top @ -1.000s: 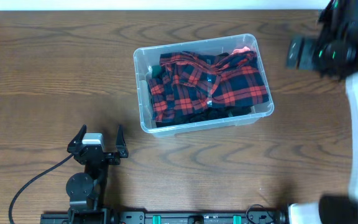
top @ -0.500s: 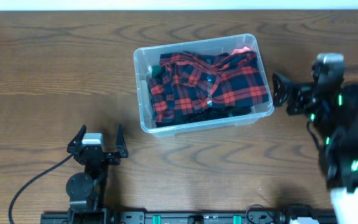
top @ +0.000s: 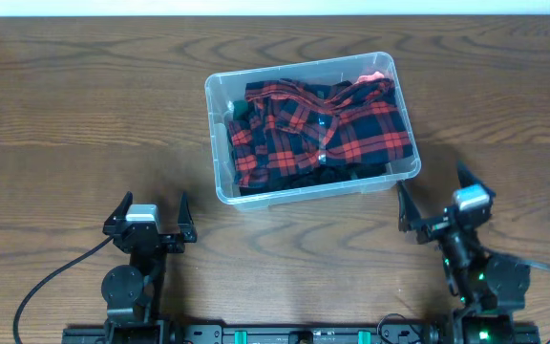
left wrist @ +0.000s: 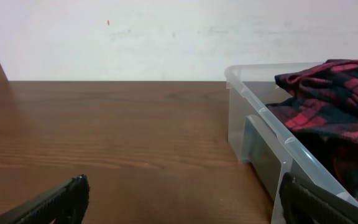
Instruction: Pack container
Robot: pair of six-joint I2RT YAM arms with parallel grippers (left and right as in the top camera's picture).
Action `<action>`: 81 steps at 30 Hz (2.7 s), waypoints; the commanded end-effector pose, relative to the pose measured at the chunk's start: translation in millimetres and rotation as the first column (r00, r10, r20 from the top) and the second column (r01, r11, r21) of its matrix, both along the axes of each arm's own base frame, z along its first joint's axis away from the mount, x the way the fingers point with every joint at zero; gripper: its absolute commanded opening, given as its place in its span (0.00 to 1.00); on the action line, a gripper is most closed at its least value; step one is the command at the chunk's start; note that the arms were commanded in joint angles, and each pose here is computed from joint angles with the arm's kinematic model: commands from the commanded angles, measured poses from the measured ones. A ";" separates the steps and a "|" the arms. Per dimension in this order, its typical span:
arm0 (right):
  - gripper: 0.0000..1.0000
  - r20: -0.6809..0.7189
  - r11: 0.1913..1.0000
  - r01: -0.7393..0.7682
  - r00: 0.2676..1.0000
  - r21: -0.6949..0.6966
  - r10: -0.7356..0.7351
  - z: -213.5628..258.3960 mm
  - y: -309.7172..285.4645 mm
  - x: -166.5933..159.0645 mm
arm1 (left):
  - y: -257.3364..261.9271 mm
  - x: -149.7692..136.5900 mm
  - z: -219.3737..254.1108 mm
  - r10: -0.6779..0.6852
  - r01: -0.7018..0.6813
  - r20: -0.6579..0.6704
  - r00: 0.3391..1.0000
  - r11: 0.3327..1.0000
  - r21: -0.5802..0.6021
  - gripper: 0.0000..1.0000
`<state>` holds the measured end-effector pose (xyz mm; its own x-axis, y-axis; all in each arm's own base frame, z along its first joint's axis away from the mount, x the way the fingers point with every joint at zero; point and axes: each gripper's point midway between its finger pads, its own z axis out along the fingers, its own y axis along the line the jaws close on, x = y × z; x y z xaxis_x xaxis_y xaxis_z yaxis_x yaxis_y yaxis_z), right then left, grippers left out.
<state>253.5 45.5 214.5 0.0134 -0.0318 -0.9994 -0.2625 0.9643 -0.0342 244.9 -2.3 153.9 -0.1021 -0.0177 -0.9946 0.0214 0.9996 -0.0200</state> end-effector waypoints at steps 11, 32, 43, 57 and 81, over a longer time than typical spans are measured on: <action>0.99 -0.030 0.967 0.239 0.971 0.087 -0.237 -37.5 -43.9 -3.4 | -1.7 -0.8 -15.6 -0.011 0.010 -0.047 0.999 1.000 -0.008 0.98; 0.99 -0.094 0.956 0.287 0.955 0.063 -0.281 -56.7 -54.5 -7.4 | -1.7 -0.8 -15.6 -0.011 0.010 -0.047 0.999 1.000 -0.008 0.98; 0.99 -0.095 0.956 0.287 0.955 0.062 -0.281 -56.8 -54.5 -7.4 | -1.7 -0.8 -15.6 -0.011 0.010 -0.047 0.999 1.000 -0.008 0.98; 0.99 -0.095 0.956 0.287 0.955 0.062 -0.281 -56.8 -54.4 -7.4 | -1.7 -0.8 -15.6 -0.011 0.010 -0.047 0.999 1.000 -0.008 0.98; 0.99 -0.095 0.956 0.287 0.955 0.062 -0.281 -56.8 -54.5 -7.4 | -1.7 -0.8 -15.6 -0.011 0.010 -0.047 0.999 1.000 -0.008 0.98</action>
<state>246.5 -6.1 158.0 -0.0721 0.0488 -0.9962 0.0106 0.9988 0.0481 244.9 -2.2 153.9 -0.1021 -0.0177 -0.9946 0.0210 0.9996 -0.0199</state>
